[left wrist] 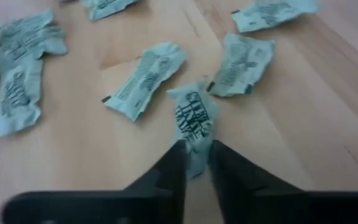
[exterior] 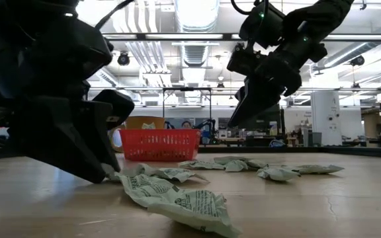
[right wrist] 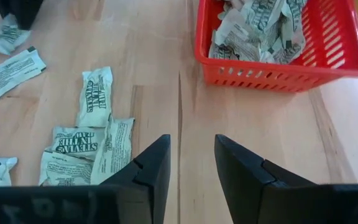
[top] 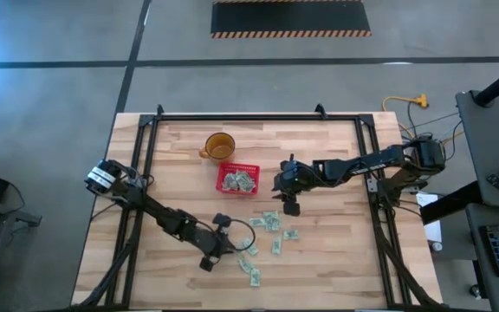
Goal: Pick and place Stevia / Truvia into bins
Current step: Put the gray stevia packet into the red basket
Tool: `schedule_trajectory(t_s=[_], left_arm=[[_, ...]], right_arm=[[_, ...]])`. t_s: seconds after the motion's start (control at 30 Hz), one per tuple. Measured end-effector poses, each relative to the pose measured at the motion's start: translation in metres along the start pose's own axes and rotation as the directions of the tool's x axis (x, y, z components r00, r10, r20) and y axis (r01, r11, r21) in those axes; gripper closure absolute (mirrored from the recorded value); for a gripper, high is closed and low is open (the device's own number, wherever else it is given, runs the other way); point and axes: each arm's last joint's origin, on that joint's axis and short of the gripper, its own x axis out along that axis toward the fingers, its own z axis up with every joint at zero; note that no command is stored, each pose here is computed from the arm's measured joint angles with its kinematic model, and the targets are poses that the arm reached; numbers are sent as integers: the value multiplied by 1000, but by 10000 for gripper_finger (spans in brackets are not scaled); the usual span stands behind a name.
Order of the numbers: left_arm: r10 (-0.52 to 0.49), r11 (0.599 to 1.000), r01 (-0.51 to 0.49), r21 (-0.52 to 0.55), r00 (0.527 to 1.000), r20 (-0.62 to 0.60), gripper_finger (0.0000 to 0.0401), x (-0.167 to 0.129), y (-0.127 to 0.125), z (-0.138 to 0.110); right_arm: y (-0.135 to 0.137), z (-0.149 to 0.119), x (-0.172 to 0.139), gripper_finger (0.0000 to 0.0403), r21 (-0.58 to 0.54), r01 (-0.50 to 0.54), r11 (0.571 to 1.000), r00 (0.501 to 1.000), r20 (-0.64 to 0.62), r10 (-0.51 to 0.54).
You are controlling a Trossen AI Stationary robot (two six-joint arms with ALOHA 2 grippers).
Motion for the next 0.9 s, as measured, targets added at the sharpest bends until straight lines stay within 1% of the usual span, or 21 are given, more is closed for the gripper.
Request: schedule_trajectory(t_s=[0.07, 0.1, 0.23, 0.33, 0.4, 0.5, 0.57, 0.63, 0.7, 0.77, 0.83, 0.9], left_arm=[[-6, 999, 6, 45, 1000, -1, 382, 0, 0, 0], [-5, 998, 5, 57, 1000, -2, 391, 0, 0, 0], [6, 994, -6, 109, 1000, -4, 394, -3, 1, 1], [32, 988, -34, 153, 999, 15, 399, -10, 3, 6], [84, 982, -90, 169, 996, 43, 400, -17, 5, 13], [223, 955, -233, 182, 972, 71, 400, -28, 11, 19], [314, 929, -325, 178, 945, 86, 400, -37, 14, 20], [379, 905, -392, 166, 919, 106, 401, -44, 17, 23], [462, 864, -473, 170, 881, 102, 401, -51, 21, 22], [563, 805, -571, 161, 821, 99, 401, -56, 26, 20], [655, 735, -659, 161, 751, 88, 401, -60, 34, 17], [717, 678, -714, 174, 695, 61, 401, -62, 44, 12]], right_arm=[[0, -2, 0, 285, 23, 0, 1000, 1000, -17, 1], [1, -3, 0, 285, 34, -1, 999, 1000, -23, 2], [7, -7, 1, 289, 64, -11, 998, 998, -56, 15], [13, -9, 1, 293, 87, -20, 996, 997, -71, 27], [17, -9, 2, 294, 94, -25, 995, 997, -65, 31], [22, -7, 6, 292, 93, -35, 995, 999, -26, 38], [25, -7, 11, 291, 85, -45, 995, 999, -10, 46], [27, -8, 16, 292, 76, -51, 996, 999, -4, 52], [28, -11, 21, 294, 75, -50, 996, 998, -22, 52], [27, -12, 24, 297, 81, -48, 996, 998, -32, 51], [27, -13, 27, 299, 88, -48, 995, 998, -30, 51], [27, -13, 27, 301, 90, -48, 995, 998, -31, 51]])
